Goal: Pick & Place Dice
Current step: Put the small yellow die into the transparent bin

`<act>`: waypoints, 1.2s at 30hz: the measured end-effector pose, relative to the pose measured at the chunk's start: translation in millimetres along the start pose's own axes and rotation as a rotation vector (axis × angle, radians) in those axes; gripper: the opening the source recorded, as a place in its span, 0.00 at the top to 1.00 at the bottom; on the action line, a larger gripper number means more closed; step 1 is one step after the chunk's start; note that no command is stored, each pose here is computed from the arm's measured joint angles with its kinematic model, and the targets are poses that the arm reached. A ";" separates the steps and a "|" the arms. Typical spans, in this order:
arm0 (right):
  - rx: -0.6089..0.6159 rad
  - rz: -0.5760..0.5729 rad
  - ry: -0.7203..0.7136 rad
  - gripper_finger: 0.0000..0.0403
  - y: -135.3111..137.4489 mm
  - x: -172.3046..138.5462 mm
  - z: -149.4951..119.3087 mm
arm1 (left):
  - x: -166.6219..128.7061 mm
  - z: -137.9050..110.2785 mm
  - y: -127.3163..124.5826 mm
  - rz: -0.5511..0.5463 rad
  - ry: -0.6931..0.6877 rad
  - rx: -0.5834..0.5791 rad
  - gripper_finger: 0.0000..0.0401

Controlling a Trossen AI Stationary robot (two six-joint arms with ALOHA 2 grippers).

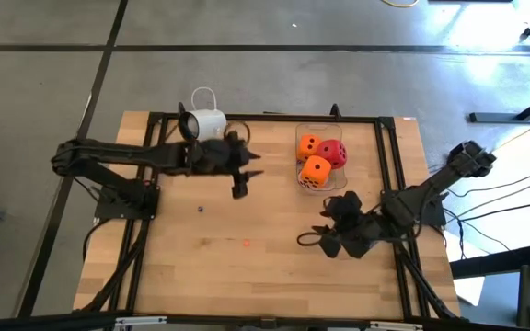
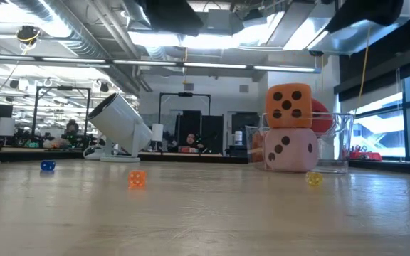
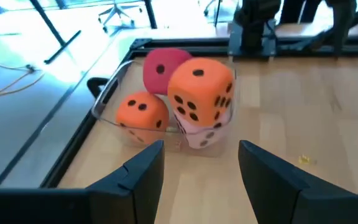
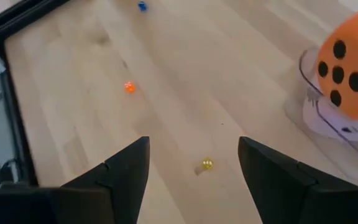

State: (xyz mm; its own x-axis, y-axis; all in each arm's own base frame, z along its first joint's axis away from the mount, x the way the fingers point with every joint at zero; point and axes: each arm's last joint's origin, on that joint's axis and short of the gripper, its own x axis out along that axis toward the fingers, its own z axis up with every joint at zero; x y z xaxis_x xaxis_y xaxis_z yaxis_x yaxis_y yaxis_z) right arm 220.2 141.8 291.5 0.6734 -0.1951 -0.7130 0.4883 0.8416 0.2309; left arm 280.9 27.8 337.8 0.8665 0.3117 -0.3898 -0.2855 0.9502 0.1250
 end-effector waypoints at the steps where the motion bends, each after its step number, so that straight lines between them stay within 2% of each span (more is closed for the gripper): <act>1: 0.015 -0.011 -0.002 0.40 0.8 2.8 -0.8 | 0.2 -1.5 6.6 -0.015 -0.014 -0.005 0.51; 6: 0.068 -0.107 -0.060 0.40 7.6 22.9 -9.5 | -0.3 -36.2 37.7 -0.128 -0.142 -0.065 0.51; 9: 0.080 -0.165 -0.097 0.40 12.4 38.1 -16.7 | -6.3 -64.4 51.4 -0.139 -0.234 -0.090 0.51; 12: 0.071 -0.210 -0.108 0.40 16.3 52.6 -24.8 | -12.8 -89.4 57.5 -0.147 -0.278 -0.106 0.52; 18: 0.101 -0.271 -0.105 0.40 19.2 74.4 -36.2 | -19.2 -119.7 56.2 -0.199 -0.314 -0.104 0.52; 24: 0.022 -0.336 -0.078 0.40 17.0 90.4 -42.8 | -17.5 -135.8 53.8 -0.190 -0.298 -0.040 0.52; 31: -0.097 -0.344 -0.006 0.40 16.8 96.3 -46.6 | -16.0 -149.5 52.0 -0.187 -0.256 -0.046 0.52; 36: -0.108 -0.347 0.012 0.40 15.4 95.7 -47.1 | -15.7 -150.9 51.8 -0.187 -0.246 -0.055 0.53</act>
State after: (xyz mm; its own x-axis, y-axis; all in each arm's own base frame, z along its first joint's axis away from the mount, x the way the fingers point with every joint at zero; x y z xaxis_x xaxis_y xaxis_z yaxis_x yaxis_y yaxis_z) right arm 266.1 159.8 195.7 0.4709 -0.4734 -0.7444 0.6246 0.7748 -0.0976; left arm 190.7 71.7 212.8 0.9773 0.1293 -0.1680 -0.1278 0.9916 0.0200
